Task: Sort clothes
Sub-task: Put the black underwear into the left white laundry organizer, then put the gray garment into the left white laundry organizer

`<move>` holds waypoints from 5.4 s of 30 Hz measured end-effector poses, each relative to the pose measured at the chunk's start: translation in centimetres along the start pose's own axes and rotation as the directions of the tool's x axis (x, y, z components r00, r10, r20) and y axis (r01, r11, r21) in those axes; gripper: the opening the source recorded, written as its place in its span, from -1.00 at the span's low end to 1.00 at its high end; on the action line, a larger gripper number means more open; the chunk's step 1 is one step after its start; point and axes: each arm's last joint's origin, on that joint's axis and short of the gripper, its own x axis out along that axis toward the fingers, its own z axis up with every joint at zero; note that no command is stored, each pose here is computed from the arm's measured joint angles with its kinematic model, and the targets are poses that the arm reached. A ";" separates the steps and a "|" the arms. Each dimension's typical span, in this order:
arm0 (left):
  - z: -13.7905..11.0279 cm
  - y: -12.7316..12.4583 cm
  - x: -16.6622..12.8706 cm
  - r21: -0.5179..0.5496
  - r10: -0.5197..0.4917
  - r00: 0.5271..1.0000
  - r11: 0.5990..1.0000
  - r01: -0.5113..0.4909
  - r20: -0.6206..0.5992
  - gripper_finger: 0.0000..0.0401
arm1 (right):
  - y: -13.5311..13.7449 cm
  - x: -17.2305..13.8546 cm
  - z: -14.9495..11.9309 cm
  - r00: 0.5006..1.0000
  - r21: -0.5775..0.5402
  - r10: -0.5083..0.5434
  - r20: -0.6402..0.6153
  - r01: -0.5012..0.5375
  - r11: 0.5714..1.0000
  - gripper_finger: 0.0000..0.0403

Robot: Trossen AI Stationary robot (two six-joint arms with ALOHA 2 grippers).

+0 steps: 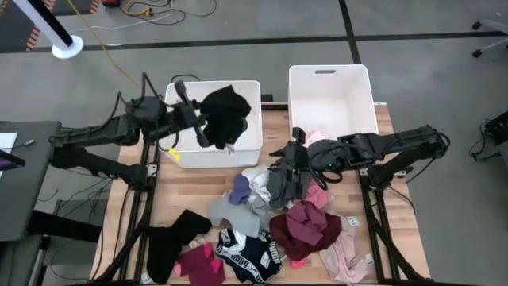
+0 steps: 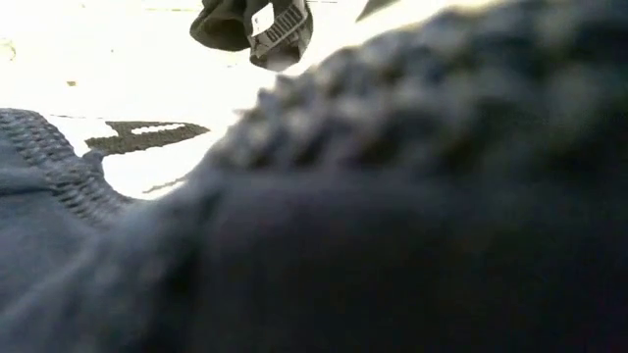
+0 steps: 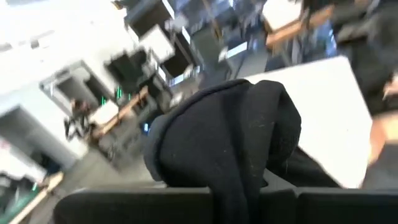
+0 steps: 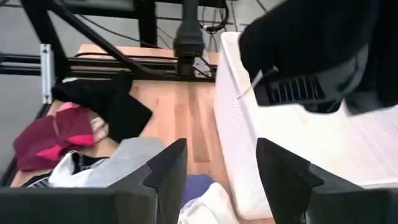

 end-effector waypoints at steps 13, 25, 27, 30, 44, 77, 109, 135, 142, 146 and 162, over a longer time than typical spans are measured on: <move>-6.2 -0.4 4.7 0.011 -0.071 0.907 0.996 0.083 -0.416 -1.00 | 2.7 -1.1 -0.2 0.996 -0.020 0.090 0.009 -0.090 0.996 0.02; -11.3 -2.1 8.9 -0.131 -0.299 0.750 0.952 0.277 -0.589 -0.97 | 5.8 -2.8 -1.0 0.988 -0.040 0.155 -0.019 -0.156 0.987 -0.08; -12.0 -2.5 9.4 -0.144 -0.319 0.724 0.945 0.295 -0.612 -0.97 | 6.0 -3.0 -1.1 0.987 -0.048 0.156 -0.027 -0.157 0.986 -0.09; -12.7 -3.0 10.0 -0.172 -0.361 0.691 0.928 0.330 -0.626 -0.96 | 6.3 -3.1 -1.3 0.987 -0.056 0.160 -0.033 -0.162 0.985 -0.11; -13.7 -3.9 10.5 -0.298 -0.512 0.620 0.856 0.422 -0.594 -0.76 | 6.5 -2.5 -1.7 0.986 -0.072 0.150 -0.069 -0.155 0.985 -0.13; -2.7 1.4 3.9 -0.248 -0.441 0.849 0.892 0.379 -0.289 0.03 | 6.4 -2.5 -2.0 0.985 -0.096 0.140 -0.103 -0.150 0.984 -0.13; -5.6 -12.6 -11.9 -0.258 -0.742 0.653 0.667 0.699 -0.149 -0.02 | 3.0 -11.1 -2.8 0.974 -0.145 0.221 -0.045 -0.225 0.963 -0.13; -10.7 -18.5 -11.3 -0.393 -0.776 0.631 0.571 0.721 0.029 -0.02 | 3.2 -8.5 -11.3 0.970 -0.001 0.243 -0.002 -0.243 0.970 -0.13; -12.9 -21.4 -10.8 -0.384 -0.793 0.609 0.555 0.738 0.026 -0.02 | 3.7 -7.8 -11.3 0.971 0.005 0.237 -0.016 -0.237 0.971 -0.13; -13.2 -23.2 -10.2 -0.350 -0.793 0.610 0.570 0.743 0.005 -0.02 | 3.9 -7.6 -11.3 0.971 -0.001 0.240 -0.012 -0.240 0.971 -0.13; -16.1 -27.6 -7.3 -0.332 -0.641 0.750 0.752 0.569 -0.165 -0.03 | 3.9 -7.6 -10.9 0.968 0.012 0.249 0.019 -0.249 0.968 -0.13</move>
